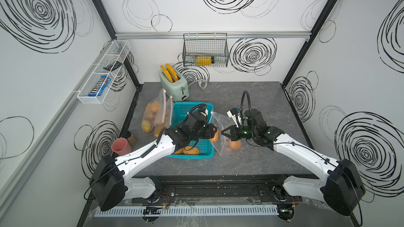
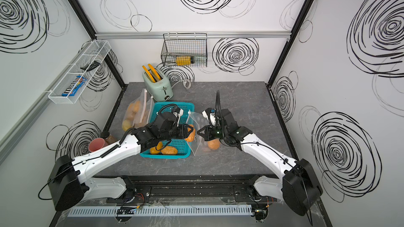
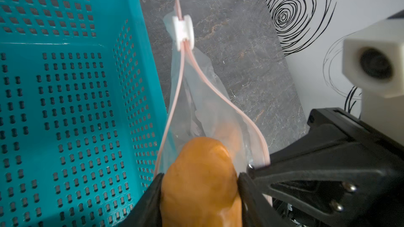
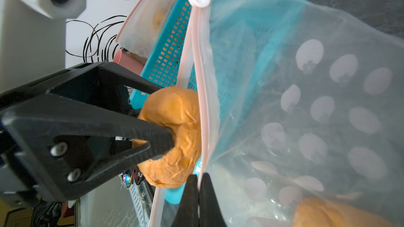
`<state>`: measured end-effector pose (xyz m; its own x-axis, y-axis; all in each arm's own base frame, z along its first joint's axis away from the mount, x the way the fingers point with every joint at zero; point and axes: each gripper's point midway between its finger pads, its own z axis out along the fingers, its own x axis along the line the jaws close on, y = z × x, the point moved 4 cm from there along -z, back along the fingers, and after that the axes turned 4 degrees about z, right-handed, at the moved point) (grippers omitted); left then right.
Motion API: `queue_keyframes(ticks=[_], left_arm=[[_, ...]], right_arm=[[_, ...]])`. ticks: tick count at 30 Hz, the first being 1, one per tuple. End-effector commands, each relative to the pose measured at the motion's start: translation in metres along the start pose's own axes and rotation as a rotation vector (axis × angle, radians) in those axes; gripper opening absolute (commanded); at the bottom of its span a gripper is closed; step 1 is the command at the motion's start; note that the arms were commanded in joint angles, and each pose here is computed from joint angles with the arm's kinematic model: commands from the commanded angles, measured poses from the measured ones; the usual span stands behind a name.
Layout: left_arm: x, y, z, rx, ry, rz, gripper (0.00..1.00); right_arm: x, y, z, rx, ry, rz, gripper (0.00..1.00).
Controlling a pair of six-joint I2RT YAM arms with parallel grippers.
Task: Put the potatoes into a zipper bag and zip it
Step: Place the potato into the zipper food storage bag.
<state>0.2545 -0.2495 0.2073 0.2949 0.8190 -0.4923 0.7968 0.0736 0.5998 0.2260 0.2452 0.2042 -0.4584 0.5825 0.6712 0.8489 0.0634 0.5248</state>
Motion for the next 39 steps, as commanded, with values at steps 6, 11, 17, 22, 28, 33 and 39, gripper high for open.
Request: queue_keyframes(ticks=[6, 11, 17, 22, 28, 33, 39], left_arm=[[0.007, -0.001, 0.006, 0.003, 0.049, 0.009, 0.53], [0.010, -0.003, 0.007, 0.013, 0.077, 0.009, 0.54], [0.011, -0.002, 0.008, 0.016, 0.106, 0.011, 0.56], [-0.003, 0.007, 0.011, 0.021, 0.055, 0.000, 0.60], [-0.008, 0.009, 0.007, 0.018, 0.043, 0.017, 0.65], [-0.012, 0.009, -0.001, 0.015, 0.011, 0.024, 0.71], [-0.012, 0.015, -0.022, -0.021, 0.012, 0.049, 0.72]], right_arm=[[0.014, 0.009, -0.008, -0.024, 0.008, -0.039, 0.00], [0.021, 0.009, -0.007, -0.029, 0.023, -0.059, 0.00], [0.025, 0.008, -0.003, -0.018, 0.025, -0.066, 0.00], [0.027, 0.005, 0.001, -0.010, 0.028, -0.069, 0.00], [0.027, 0.003, 0.002, -0.005, 0.026, -0.068, 0.00], [0.027, 0.005, 0.001, -0.011, 0.024, -0.071, 0.00], [0.028, 0.006, 0.001, -0.015, 0.022, -0.073, 0.00]])
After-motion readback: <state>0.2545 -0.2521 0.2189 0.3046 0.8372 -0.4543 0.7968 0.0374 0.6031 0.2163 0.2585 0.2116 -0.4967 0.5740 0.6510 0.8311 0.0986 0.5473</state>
